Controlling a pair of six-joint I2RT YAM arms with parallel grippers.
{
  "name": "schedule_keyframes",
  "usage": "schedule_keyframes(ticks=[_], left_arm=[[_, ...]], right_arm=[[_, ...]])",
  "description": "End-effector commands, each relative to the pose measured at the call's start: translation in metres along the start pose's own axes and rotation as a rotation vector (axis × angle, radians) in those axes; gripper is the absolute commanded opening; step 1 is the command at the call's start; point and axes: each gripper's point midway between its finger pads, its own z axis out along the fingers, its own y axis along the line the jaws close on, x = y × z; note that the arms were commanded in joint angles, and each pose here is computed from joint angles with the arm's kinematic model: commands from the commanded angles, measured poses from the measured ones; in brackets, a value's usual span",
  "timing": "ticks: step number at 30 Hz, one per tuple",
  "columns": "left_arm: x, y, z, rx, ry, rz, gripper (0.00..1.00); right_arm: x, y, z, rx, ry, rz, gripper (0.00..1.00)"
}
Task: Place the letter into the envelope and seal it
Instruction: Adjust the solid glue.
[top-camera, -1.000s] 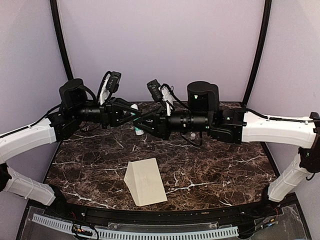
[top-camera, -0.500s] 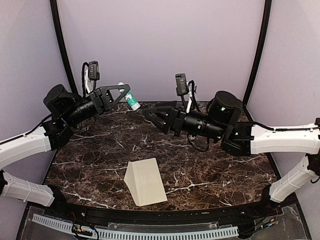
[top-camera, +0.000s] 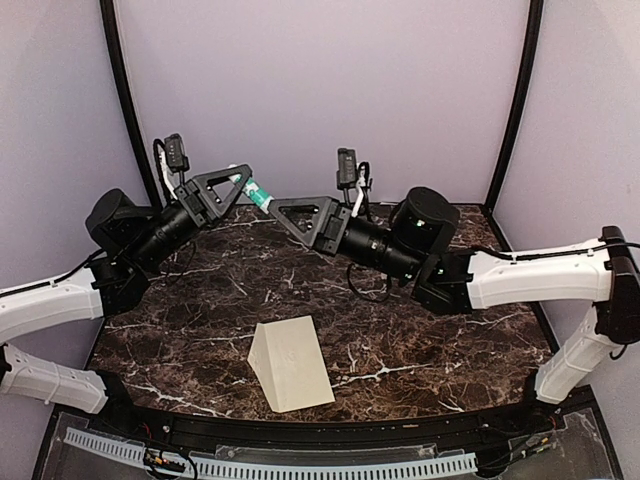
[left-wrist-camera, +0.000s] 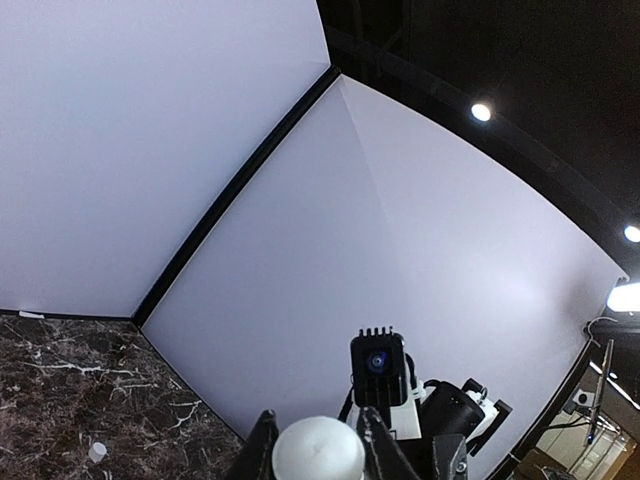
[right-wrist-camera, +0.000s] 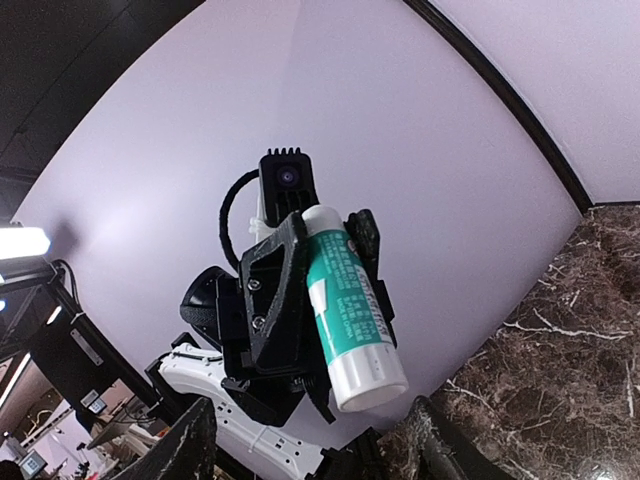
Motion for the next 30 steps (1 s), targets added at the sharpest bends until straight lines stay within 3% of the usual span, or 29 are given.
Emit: schedule_keyframes(ticks=[1, 8, 30], left_arm=[[-0.019, -0.018, -0.008, 0.042, -0.088, 0.01, 0.0], [-0.014, -0.018, -0.008, 0.051, -0.086, -0.01, 0.0], [-0.003, -0.018, -0.009, 0.064, -0.081, -0.02, 0.0]], right_arm=[[-0.013, 0.006, 0.001, -0.023, -0.073, 0.086, 0.62], [-0.011, 0.014, 0.019, -0.083, -0.037, 0.113, 0.61], [-0.026, 0.02, 0.045, -0.162, -0.035, 0.165, 0.43]])
